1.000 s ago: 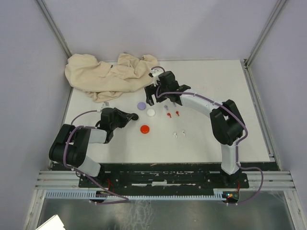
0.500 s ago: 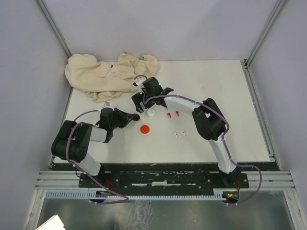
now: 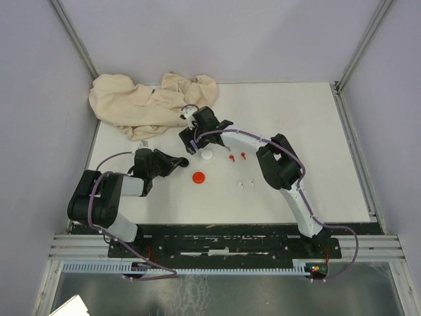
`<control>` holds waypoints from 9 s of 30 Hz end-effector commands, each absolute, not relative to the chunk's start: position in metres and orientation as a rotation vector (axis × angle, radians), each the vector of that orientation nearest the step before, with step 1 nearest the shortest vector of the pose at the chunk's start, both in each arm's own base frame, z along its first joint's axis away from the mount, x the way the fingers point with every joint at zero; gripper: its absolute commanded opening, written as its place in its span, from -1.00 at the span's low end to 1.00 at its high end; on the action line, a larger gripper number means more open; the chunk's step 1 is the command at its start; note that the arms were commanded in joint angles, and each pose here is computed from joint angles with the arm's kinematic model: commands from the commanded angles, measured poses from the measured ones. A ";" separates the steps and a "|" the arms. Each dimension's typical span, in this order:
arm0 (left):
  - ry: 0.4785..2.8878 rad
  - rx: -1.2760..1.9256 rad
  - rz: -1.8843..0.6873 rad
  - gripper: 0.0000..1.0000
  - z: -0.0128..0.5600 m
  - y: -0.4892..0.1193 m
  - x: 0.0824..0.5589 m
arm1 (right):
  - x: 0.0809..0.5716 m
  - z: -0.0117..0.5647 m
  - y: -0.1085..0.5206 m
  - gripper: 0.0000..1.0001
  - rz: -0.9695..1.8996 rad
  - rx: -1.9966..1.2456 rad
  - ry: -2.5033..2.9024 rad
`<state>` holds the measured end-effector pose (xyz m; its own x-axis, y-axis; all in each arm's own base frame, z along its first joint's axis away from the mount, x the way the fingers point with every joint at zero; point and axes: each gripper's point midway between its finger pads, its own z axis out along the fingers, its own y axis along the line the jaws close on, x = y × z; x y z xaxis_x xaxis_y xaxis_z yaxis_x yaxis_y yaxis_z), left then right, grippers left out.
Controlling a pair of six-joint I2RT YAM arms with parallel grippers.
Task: Insert the wireless bluetooth earbuds into the charging case
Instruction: Place the charging case at the center of the board, then pick up the charging case at the center of the board, then open the charging case, then pick up the earbud from the center of the board, then place the earbud in the charging case.
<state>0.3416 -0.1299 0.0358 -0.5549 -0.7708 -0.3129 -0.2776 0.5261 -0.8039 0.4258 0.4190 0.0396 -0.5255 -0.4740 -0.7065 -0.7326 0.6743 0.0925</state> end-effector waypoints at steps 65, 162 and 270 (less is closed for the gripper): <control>1.887 -0.415 -1.312 0.37 0.173 -0.192 0.373 | 0.352 0.178 0.379 -0.78 0.747 -0.967 1.792; 1.800 -0.340 -1.462 -0.94 0.197 -0.226 0.364 | 0.369 0.166 0.328 0.80 0.587 -0.719 2.089; 1.745 -0.675 -1.511 -0.94 0.181 -0.201 0.374 | 0.407 0.231 0.315 -0.94 0.743 -0.525 1.612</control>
<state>0.3729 -0.1913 0.1624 -0.5904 -0.7779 -0.2152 0.0291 0.2459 -0.9688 0.4112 0.2951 0.1672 -0.4269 -0.0958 -0.8992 -0.5809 0.7912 0.1915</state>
